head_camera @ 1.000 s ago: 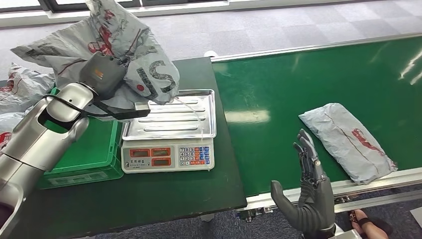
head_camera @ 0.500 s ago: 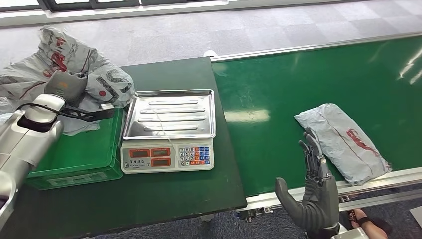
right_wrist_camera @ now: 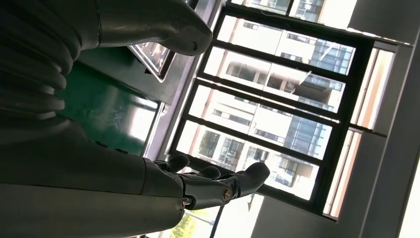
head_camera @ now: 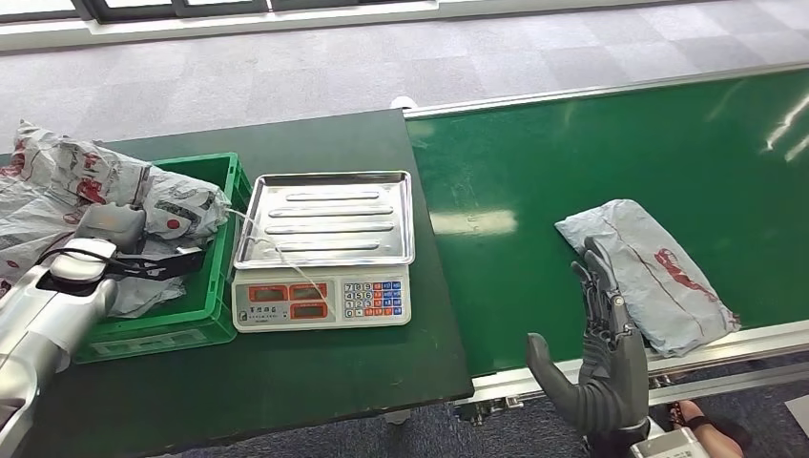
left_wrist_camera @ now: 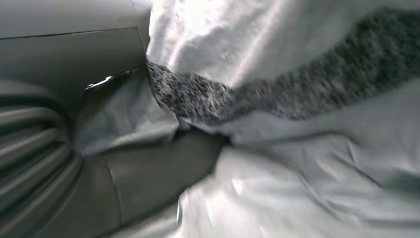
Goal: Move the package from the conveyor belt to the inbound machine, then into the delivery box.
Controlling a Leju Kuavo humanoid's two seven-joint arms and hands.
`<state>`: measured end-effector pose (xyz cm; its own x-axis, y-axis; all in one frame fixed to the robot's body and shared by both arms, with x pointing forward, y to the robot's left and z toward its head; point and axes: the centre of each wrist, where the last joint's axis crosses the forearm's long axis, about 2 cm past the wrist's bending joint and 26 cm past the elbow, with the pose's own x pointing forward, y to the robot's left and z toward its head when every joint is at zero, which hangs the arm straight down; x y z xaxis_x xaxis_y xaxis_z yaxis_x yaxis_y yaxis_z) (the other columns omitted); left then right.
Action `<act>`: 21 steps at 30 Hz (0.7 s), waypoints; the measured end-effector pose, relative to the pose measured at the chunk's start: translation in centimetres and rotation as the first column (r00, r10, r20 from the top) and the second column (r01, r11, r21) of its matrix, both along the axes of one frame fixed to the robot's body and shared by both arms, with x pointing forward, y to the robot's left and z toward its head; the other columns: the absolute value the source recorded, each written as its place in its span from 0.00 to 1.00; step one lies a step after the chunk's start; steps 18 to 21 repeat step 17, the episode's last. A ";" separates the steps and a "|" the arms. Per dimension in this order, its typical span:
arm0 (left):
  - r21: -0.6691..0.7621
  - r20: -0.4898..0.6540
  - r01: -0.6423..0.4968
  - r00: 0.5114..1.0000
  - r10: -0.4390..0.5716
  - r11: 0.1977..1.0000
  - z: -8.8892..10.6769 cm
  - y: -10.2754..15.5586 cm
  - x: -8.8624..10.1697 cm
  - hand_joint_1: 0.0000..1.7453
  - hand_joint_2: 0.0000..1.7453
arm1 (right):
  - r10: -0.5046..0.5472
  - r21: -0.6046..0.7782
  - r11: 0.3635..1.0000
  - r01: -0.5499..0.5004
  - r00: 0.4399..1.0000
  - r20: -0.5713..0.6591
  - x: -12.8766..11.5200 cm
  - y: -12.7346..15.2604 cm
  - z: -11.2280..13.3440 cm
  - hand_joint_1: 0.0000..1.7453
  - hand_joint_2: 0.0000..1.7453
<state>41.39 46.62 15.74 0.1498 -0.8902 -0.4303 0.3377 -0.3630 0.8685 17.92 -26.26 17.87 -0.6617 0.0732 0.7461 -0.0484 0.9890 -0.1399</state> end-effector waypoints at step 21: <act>-0.868 0.493 0.439 0.815 0.305 0.232 1.5 -8.5 -1.3 0.00 0.00 | -0.068 -0.032 0.997 0.067 0.997 -0.023 -1.3 0.4 -0.6 0.00 1.00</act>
